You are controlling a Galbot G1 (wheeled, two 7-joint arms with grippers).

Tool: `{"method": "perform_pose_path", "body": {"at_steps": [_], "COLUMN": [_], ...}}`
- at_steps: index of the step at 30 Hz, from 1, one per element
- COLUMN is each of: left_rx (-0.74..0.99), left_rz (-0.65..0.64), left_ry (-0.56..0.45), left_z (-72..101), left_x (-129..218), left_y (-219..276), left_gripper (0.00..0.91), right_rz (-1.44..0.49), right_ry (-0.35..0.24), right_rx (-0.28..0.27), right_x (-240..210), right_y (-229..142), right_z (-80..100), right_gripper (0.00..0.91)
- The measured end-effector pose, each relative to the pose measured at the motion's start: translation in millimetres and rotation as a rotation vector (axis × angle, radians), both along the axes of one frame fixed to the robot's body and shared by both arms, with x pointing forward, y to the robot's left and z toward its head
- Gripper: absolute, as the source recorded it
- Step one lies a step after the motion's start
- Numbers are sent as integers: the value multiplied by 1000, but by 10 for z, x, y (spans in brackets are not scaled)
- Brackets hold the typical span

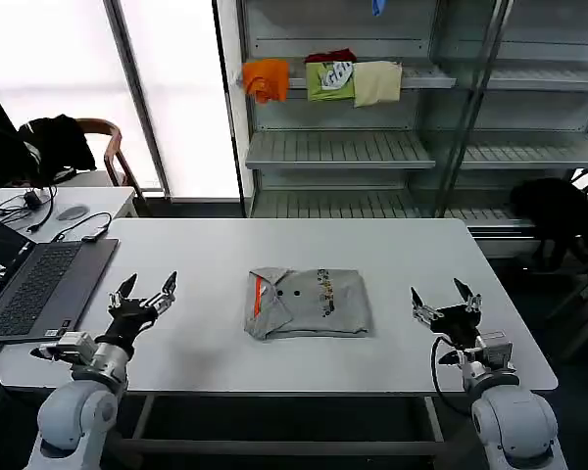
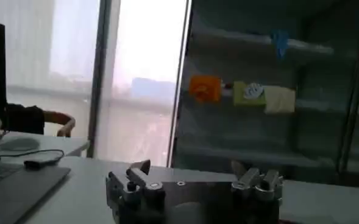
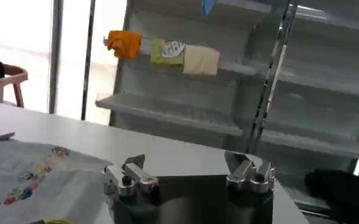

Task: Fold and organize the clothes.

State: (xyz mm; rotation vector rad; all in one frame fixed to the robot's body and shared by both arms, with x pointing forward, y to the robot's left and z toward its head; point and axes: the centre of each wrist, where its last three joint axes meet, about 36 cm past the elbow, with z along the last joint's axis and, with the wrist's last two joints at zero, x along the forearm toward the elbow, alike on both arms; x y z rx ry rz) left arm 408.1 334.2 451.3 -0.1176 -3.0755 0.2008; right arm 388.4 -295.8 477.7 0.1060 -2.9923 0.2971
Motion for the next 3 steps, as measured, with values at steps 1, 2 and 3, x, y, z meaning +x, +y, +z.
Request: {"method": "perform_pose_path", "body": {"at_steps": [1, 2, 3], "left_rx": [1, 4, 7], "left_rz": [-3, -4, -7], "left_ry": [-1, -3, -5], "left_z": [-2, -4, -8], "left_x": [-6, -13, -23], "left_y": [-13, -24, -37], "left_gripper": [907, 907, 907], "right_rz": [2, 3, 3], "right_ry": [1, 1, 3], "right_rx": [4, 6, 8], "right_x": [-1, -2, -5], "right_y": [2, 4, 8], "right_z": [-2, -4, -9], "right_gripper": [907, 907, 907]}}
